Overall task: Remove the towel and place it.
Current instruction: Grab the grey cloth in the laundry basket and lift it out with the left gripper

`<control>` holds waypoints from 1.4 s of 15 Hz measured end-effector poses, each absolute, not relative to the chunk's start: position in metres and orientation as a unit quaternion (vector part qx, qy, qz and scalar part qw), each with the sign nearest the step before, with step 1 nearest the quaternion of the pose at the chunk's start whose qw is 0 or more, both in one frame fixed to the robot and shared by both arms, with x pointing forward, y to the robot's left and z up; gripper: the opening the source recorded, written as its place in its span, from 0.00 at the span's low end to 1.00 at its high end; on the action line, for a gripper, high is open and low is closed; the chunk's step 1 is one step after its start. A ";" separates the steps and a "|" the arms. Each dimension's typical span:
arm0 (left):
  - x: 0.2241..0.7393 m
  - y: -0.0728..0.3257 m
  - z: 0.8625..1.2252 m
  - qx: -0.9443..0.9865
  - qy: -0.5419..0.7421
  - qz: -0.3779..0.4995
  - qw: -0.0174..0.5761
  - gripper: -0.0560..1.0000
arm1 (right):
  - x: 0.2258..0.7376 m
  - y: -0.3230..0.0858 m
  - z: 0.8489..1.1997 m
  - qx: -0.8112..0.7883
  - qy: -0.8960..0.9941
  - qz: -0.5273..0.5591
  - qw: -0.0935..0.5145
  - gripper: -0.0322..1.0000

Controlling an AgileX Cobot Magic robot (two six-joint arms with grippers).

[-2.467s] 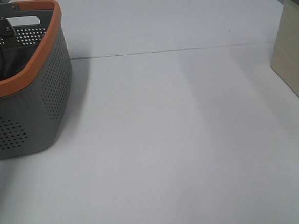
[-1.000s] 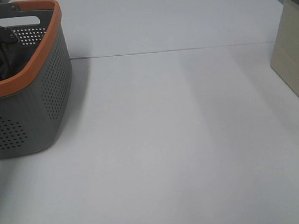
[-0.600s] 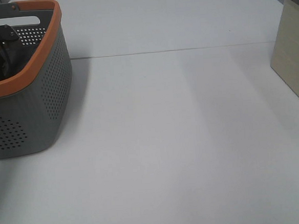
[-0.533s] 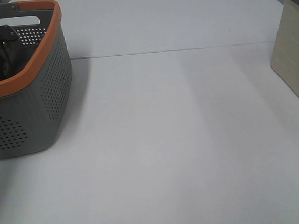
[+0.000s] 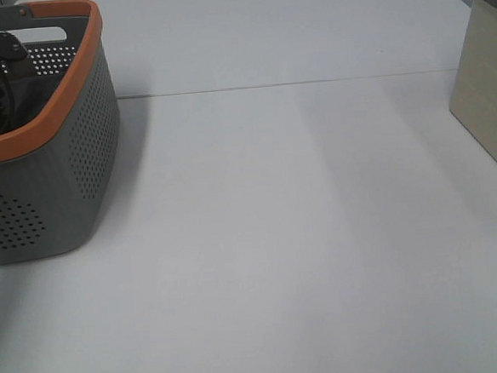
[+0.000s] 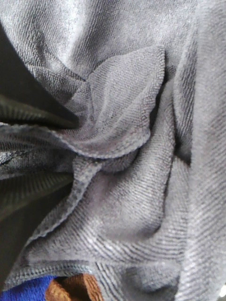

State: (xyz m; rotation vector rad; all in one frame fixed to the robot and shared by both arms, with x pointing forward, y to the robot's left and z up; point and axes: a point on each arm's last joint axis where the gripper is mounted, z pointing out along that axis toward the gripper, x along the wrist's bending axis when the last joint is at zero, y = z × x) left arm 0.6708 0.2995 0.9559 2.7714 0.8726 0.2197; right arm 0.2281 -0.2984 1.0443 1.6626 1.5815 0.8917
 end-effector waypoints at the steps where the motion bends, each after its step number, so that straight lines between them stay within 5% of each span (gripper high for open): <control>1: 0.671 0.300 0.956 0.945 0.297 0.076 0.113 0.34 | 0.228 -0.298 1.044 0.637 0.606 0.341 0.333 0.60; 3: 0.672 0.301 0.956 0.945 0.296 0.085 0.111 0.32 | 0.228 -0.298 1.044 0.637 0.606 0.341 0.333 0.60; 7: 0.673 0.301 0.957 0.945 0.294 0.090 0.108 0.05 | 0.228 -0.298 1.044 0.637 0.606 0.341 0.333 0.60; 21: 0.646 0.305 1.063 0.873 0.419 0.203 0.148 0.05 | 0.228 -0.298 1.044 0.637 0.606 0.341 0.333 0.60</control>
